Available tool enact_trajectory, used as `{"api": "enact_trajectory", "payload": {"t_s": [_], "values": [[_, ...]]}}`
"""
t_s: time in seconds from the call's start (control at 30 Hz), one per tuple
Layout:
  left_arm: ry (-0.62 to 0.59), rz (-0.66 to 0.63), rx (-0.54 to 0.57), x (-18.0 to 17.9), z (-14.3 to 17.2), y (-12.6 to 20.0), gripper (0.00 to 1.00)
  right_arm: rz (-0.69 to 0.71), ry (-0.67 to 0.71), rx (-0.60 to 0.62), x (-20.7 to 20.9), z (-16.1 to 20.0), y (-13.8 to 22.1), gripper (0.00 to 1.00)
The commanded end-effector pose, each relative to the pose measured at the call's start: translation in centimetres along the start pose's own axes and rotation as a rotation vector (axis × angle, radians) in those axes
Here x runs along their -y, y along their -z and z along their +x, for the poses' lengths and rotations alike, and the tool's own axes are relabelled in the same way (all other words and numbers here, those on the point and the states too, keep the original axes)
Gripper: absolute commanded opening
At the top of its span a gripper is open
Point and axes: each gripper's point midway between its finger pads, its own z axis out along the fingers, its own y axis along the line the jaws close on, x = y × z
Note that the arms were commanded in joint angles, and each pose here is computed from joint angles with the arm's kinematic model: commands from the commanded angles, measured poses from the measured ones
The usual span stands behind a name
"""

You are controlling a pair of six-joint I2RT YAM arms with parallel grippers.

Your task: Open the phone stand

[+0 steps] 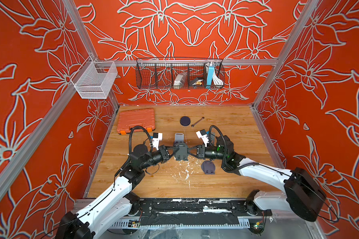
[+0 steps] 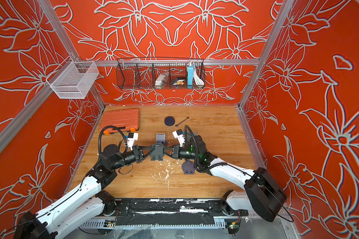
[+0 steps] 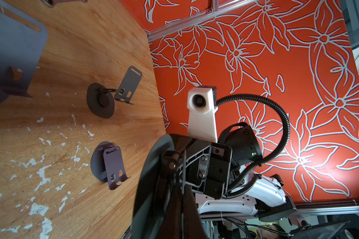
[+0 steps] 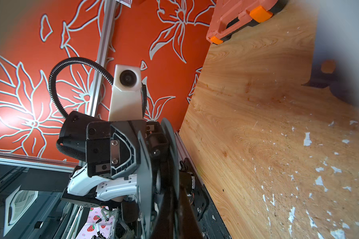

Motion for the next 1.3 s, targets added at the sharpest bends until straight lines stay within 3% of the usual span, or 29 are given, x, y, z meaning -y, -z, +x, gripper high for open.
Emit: {"api": "enact_trajectory", "payload": {"t_s": [0.0,0.47,0.8,1.0,1.27], "values": [[-0.078,0.215,-0.007,6.2,0.0,0.6,0.00,0.032,-0.018,-0.116,1.1,2.9,-1.3,0.00],[-0.129,0.438,0.066,13.8,-2.1,2.5,0.00,0.165,-0.180,-0.230,7.2,6.5,-1.9,0.00],[-0.281,0.503,0.086,17.1,-2.8,3.8,0.00,0.127,-0.368,-0.297,10.0,8.6,-3.2,0.00],[-0.313,0.479,0.060,17.1,-2.5,3.7,0.00,0.152,-0.410,-0.304,11.0,9.1,-3.1,0.00],[-0.549,0.481,0.131,18.5,-1.9,5.4,0.00,0.118,-0.460,-0.309,10.6,8.8,-3.2,0.00]]}}
